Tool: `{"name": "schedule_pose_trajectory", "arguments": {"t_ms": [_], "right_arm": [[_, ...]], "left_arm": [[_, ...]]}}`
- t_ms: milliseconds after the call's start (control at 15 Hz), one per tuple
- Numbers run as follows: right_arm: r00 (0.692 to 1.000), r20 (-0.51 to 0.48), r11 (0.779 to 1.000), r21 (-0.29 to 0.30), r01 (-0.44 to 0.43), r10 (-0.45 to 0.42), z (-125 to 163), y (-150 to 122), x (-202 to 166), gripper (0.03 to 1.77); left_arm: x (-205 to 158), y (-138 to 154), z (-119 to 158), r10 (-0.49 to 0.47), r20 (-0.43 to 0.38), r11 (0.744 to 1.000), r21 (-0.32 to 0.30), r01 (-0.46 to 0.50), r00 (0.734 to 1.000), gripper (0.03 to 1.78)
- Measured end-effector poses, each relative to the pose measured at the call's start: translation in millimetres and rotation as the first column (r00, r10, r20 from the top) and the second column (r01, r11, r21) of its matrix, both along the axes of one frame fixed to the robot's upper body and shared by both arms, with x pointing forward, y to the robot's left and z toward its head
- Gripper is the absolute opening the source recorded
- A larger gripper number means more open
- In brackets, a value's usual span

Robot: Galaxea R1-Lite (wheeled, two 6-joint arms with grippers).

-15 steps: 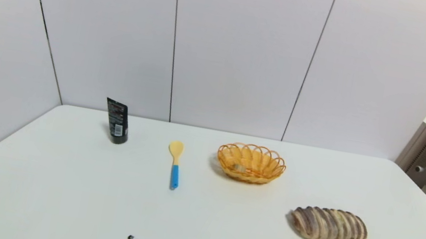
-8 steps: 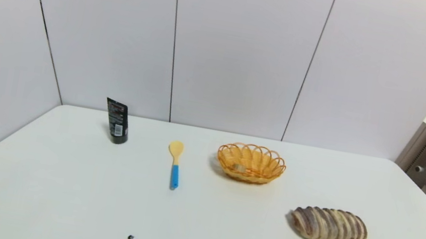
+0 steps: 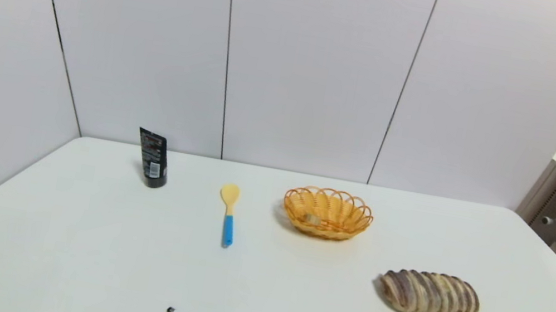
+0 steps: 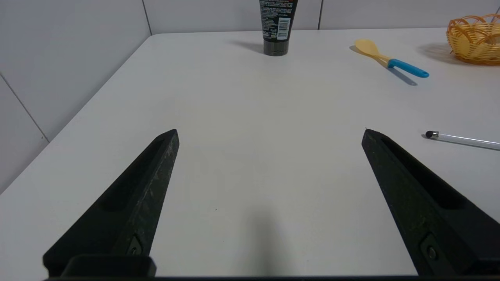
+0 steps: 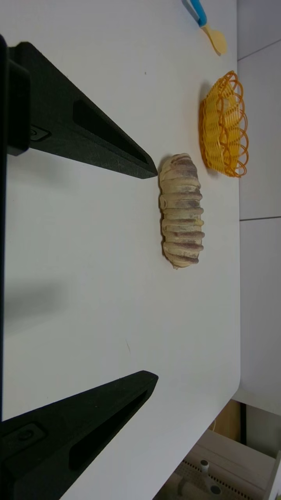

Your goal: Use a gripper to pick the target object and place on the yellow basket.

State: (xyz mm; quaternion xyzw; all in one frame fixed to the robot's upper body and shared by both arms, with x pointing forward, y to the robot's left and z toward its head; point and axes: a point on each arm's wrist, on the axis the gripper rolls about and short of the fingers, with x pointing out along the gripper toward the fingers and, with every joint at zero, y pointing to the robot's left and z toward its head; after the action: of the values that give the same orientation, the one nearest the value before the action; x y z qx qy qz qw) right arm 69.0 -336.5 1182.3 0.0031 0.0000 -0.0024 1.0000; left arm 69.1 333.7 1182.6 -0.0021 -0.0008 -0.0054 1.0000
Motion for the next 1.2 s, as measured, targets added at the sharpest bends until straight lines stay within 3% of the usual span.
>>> {"name": "schedule_pose_trajectory", "arguments": {"t_ms": [1200], "right_arm": [[1.000,-0.001,1.000,0.000,0.000,0.000,-0.1,0.0,0.0,1.70]], "left_arm": [[0.0,0.0,0.1,0.000,0.000,1.000,0.000,0.000,1.000,1.69]]}}
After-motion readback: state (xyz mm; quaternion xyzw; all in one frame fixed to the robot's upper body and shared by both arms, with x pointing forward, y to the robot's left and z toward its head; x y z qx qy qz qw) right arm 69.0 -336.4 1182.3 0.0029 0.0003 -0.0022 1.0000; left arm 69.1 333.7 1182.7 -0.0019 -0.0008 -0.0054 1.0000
